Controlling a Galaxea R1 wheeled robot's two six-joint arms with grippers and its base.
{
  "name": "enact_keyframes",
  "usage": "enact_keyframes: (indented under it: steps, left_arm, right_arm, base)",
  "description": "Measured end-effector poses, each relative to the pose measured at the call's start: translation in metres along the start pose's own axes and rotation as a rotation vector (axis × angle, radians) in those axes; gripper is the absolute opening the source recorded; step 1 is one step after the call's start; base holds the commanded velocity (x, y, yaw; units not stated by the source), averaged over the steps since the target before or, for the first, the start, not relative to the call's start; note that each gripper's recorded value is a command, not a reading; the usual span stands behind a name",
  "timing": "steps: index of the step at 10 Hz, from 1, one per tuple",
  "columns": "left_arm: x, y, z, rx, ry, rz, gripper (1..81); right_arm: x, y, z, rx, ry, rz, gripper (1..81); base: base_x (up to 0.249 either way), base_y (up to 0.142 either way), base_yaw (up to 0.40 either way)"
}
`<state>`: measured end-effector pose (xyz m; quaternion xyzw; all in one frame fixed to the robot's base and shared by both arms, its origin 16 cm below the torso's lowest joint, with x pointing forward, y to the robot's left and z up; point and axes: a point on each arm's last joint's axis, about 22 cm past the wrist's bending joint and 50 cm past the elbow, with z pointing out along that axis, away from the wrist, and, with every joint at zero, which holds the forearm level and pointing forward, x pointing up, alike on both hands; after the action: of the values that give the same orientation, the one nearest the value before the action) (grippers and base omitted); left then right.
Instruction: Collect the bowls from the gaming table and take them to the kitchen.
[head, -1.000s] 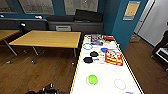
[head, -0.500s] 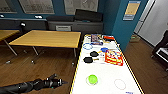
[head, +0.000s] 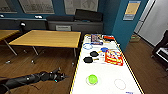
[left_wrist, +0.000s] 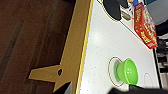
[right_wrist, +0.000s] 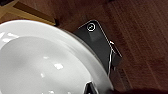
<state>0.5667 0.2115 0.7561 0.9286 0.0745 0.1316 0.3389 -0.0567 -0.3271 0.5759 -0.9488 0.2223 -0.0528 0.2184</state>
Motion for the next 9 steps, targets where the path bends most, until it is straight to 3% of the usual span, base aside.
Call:
enact_keyframes:
  steps: [3,6,9]
  left_arm:
    - [-0.006,0.029,0.04,-0.018,-0.037,0.019,81.1]
    - [-0.005,0.04,0.072,0.006,-0.055,0.039,81.1]
    - [-0.013,0.061,0.097,-0.001,-0.078,0.064,81.1]
  right_arm:
    - [0.003,0.002,-0.001,-0.003,-0.004,-0.003,1.0]
    - [0.009,0.006,0.0,-0.01,0.003,-0.01,1.0]
    - [0.011,0.004,0.002,-0.006,-0.002,-0.013,1.0]
  base:
    - [0.0,0.0,0.0]
    - [0.0,0.0,0.0]
    - [0.0,0.0,0.0]
